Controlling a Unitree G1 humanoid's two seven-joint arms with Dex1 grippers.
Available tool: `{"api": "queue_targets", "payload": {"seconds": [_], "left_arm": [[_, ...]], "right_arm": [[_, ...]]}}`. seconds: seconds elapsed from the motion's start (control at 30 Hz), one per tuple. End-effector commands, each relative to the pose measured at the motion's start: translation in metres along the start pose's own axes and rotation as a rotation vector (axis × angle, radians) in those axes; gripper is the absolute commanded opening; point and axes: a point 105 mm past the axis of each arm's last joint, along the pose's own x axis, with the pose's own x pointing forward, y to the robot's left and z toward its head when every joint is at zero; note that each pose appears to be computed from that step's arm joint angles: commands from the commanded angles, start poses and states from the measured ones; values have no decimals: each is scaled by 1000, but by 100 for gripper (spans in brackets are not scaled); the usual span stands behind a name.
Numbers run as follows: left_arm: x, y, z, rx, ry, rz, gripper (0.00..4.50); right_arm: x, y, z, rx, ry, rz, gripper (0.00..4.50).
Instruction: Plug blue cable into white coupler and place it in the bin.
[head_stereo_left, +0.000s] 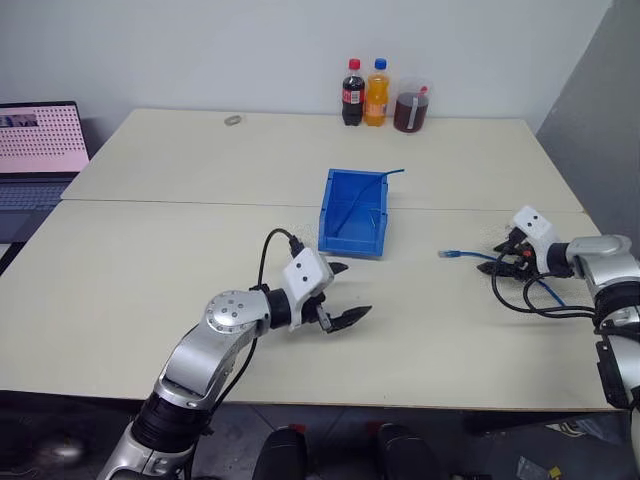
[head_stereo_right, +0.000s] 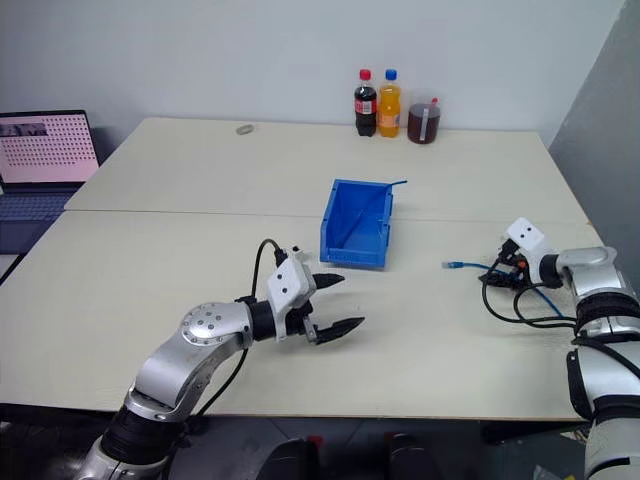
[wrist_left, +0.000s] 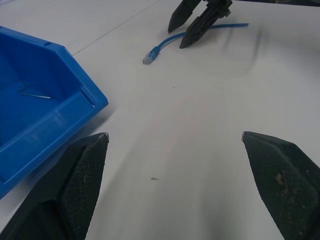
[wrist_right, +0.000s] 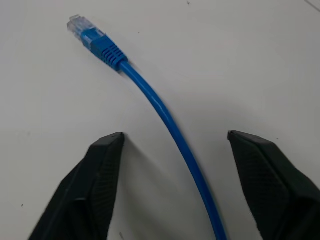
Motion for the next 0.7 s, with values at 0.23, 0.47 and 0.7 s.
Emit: {"api": "queue_targets", "payload": {"seconds": [0.23, 0.47, 0.7], "left_arm": [[-7, -4, 12, 42, -31, -30, 450], [-19, -9, 10, 14, -40, -64, 450], [-54, -15, -7, -65, 4, -85, 450]], "right_arm": [[0, 2, -7, -45, 49, 26, 79], [-1, 0, -4, -67, 41, 16, 0], [-10, 8, 17, -260, -22, 94, 0]]}}
